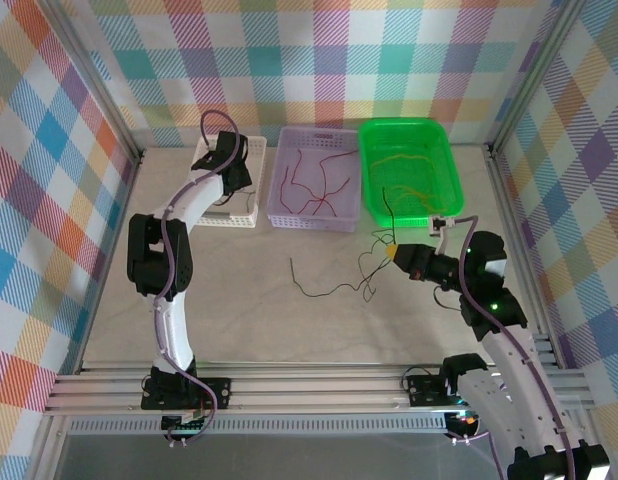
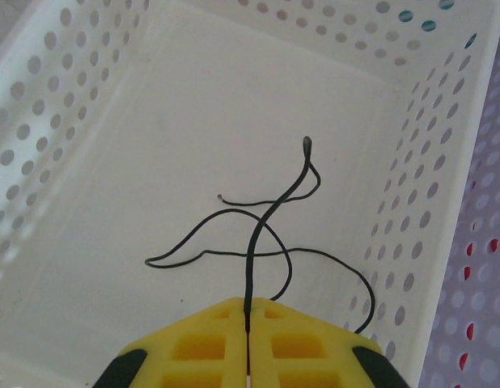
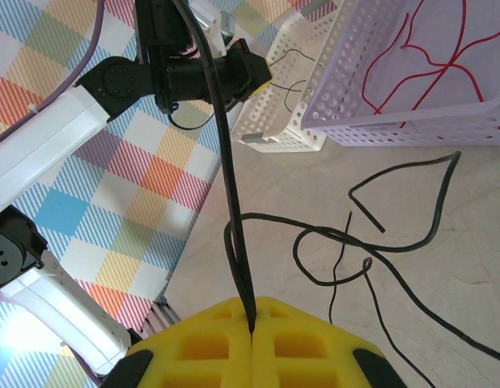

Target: Untangle the cables

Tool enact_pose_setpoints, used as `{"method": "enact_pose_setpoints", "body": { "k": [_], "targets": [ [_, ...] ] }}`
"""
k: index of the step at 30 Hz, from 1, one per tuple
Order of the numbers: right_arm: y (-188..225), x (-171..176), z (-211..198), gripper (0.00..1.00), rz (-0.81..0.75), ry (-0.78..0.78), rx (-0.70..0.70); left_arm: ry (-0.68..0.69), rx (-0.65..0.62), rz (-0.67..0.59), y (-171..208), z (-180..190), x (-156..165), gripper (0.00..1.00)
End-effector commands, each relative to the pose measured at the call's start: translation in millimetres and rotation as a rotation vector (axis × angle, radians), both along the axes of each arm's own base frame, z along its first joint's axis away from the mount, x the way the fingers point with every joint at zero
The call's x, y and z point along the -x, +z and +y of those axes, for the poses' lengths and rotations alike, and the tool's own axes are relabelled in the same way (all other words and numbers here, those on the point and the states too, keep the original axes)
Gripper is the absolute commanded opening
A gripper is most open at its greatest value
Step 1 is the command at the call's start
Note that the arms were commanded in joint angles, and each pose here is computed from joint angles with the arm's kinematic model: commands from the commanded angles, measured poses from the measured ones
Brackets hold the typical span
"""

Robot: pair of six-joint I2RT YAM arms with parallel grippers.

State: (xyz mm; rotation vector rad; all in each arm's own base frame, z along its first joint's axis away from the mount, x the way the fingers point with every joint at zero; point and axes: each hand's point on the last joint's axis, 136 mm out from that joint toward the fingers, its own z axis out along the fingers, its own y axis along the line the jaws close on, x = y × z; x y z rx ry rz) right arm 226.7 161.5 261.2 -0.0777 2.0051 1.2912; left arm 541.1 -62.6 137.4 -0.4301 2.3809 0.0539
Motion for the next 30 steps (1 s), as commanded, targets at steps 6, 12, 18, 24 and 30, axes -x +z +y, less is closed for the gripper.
{"method": "enact_pose_setpoints", "body": {
  "k": [6,12,18,24,30],
  "targets": [
    [18,5,7,0.0,-0.035,0.034,-0.012,0.033,0.017,0.021,5,9,3,0.28],
    [18,6,9,0.0,-0.025,0.035,-0.011,0.046,0.044,0.031,19,14,10,0.48],
    [22,3,13,0.0,-0.002,0.042,-0.011,0.058,0.181,0.01,47,6,25,0.63],
    [32,1,23,0.0,0.009,0.102,-0.052,-0.05,0.545,-0.081,92,-50,64,0.66],
    [36,-3,30,0.0,0.022,0.13,-0.083,-0.304,0.746,-0.158,125,-137,131,0.66]
  ]
}}
